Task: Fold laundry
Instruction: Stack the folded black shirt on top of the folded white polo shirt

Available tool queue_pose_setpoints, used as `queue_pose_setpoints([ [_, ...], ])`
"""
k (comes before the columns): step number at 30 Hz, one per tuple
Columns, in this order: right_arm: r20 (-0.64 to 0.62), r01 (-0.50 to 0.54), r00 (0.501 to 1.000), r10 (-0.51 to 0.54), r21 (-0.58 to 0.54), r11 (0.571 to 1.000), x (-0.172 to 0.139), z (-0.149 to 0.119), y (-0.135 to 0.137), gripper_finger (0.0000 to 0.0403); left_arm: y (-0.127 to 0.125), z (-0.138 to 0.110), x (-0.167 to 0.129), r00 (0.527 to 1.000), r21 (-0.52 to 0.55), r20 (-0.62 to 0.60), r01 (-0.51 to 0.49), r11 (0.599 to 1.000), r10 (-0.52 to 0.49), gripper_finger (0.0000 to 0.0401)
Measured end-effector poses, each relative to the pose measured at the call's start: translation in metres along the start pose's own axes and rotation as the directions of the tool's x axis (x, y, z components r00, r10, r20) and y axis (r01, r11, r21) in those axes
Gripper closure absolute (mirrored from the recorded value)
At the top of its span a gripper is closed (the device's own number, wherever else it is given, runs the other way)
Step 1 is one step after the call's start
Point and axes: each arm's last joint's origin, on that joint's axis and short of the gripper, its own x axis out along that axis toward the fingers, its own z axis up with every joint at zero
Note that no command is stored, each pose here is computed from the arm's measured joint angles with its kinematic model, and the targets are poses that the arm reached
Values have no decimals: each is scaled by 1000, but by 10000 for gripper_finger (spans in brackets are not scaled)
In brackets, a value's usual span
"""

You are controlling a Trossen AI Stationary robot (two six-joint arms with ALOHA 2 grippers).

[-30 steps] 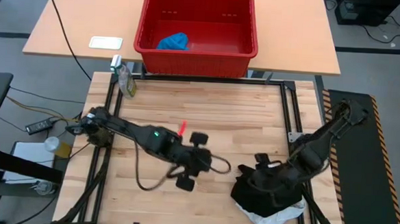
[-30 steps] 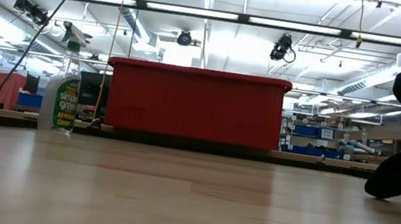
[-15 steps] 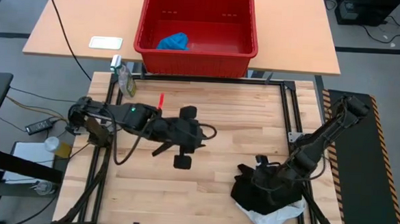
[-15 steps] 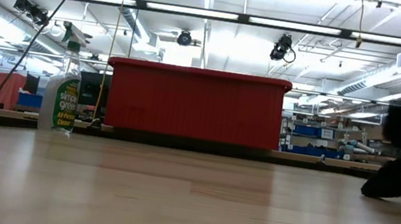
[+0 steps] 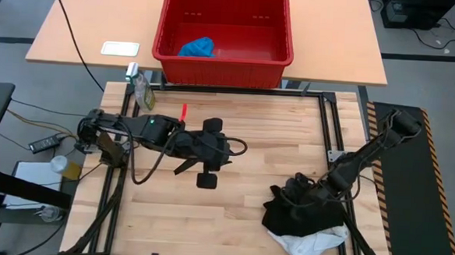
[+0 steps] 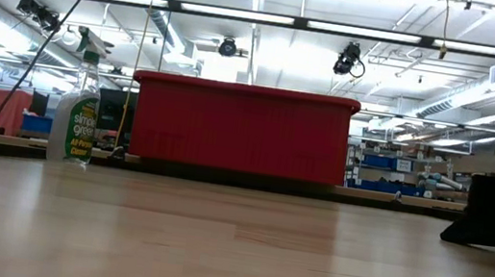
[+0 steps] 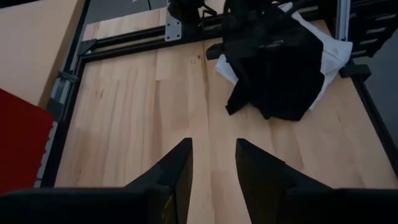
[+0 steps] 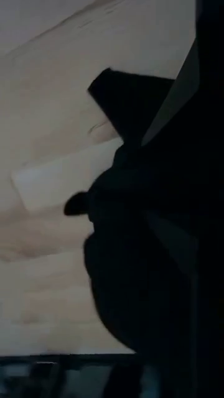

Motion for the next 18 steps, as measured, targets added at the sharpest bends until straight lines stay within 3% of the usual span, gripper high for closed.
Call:
queue_pose_setpoints([
  [5, 8, -31, 1000, 30, 175, 984, -6, 7, -4, 231, -1, 0, 0, 1000, 21, 3, 3, 1000, -3, 278],
  [8, -44, -58, 996, 76, 322, 945, -12, 11, -7, 231, -1, 0, 0, 1000, 24, 2, 3, 1000, -3, 278],
  [12, -151, -30, 980, 132, 538, 842, -19, 12, -14, 232, -1, 0, 0, 1000, 30, 2, 3, 1000, -3, 278],
  [18, -187, 86, 979, 78, 732, 676, -23, 15, -27, 232, -1, 1, 0, 1000, 53, 14, 13, 999, -14, 278],
])
